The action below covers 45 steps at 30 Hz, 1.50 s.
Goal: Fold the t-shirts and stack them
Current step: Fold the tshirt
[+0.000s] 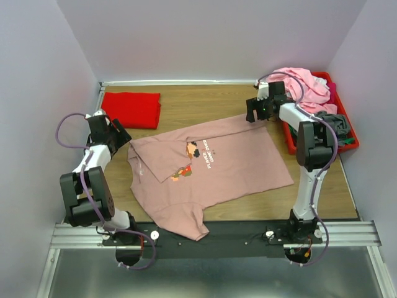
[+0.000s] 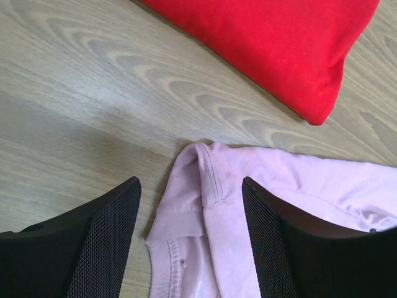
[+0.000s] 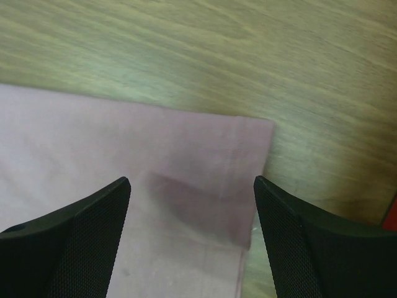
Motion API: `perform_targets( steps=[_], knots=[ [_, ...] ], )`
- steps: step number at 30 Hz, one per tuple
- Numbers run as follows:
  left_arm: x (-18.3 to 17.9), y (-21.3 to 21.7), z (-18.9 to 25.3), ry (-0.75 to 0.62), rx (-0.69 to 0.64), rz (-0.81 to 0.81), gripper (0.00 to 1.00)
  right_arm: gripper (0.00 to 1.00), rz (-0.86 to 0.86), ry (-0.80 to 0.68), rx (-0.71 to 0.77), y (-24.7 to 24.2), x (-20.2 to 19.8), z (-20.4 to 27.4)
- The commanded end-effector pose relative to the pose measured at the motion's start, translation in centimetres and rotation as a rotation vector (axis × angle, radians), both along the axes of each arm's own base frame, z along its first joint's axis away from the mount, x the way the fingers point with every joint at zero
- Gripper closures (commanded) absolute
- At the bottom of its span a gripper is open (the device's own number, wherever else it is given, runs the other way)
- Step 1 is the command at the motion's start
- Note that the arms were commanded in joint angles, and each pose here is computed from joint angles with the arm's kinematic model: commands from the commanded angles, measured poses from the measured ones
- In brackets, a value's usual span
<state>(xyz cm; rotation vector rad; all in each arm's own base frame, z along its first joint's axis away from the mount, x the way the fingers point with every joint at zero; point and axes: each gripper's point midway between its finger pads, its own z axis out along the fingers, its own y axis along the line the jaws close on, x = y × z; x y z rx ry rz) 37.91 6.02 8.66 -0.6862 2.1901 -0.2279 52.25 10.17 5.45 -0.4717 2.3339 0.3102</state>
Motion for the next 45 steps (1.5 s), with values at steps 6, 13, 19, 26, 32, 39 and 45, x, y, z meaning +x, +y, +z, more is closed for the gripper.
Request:
perform_targets(
  steps=[6, 13, 19, 26, 32, 39, 45],
  knots=[
    [0.2, -1.0, -0.5, -0.025, -0.021, -0.093, 0.28, 0.14, -0.083, 0.000, -0.024, -2.2, 2.5, -1.3],
    [-0.1, -1.5, -1.6, 0.004, -0.046, -0.119, 0.37, 0.17, -0.053, 0.036, 0.012, -1.7, 2.3, -3.0],
    [-0.7, -1.3, -2.3, 0.043, -0.043, -0.103, 0.37, 0.17, -0.048, 0.064, 0.023, -1.6, 2.2, -4.4],
    [-1.4, -2.0, -3.8, 0.090, -0.063, -0.155, 0.38, 0.34, -0.030, 0.088, 0.064, -1.2, 1.8, -5.0],
    [-1.4, -2.0, -4.4, 0.110, -0.064, -0.157, 0.38, 0.41, -0.040, 0.091, 0.067, -1.9, 1.9, -5.1],
    [-1.2, -2.3, -5.7, 0.151, -0.081, -0.190, 0.37, 0.45, -0.041, 0.105, 0.073, -2.2, 1.6, -5.5],
    [-1.8, -2.3, -7.0, 0.201, -0.074, -0.189, 0.38, 0.47, -0.038, 0.112, 0.077, -2.1, 1.6, -5.8]
  ],
)
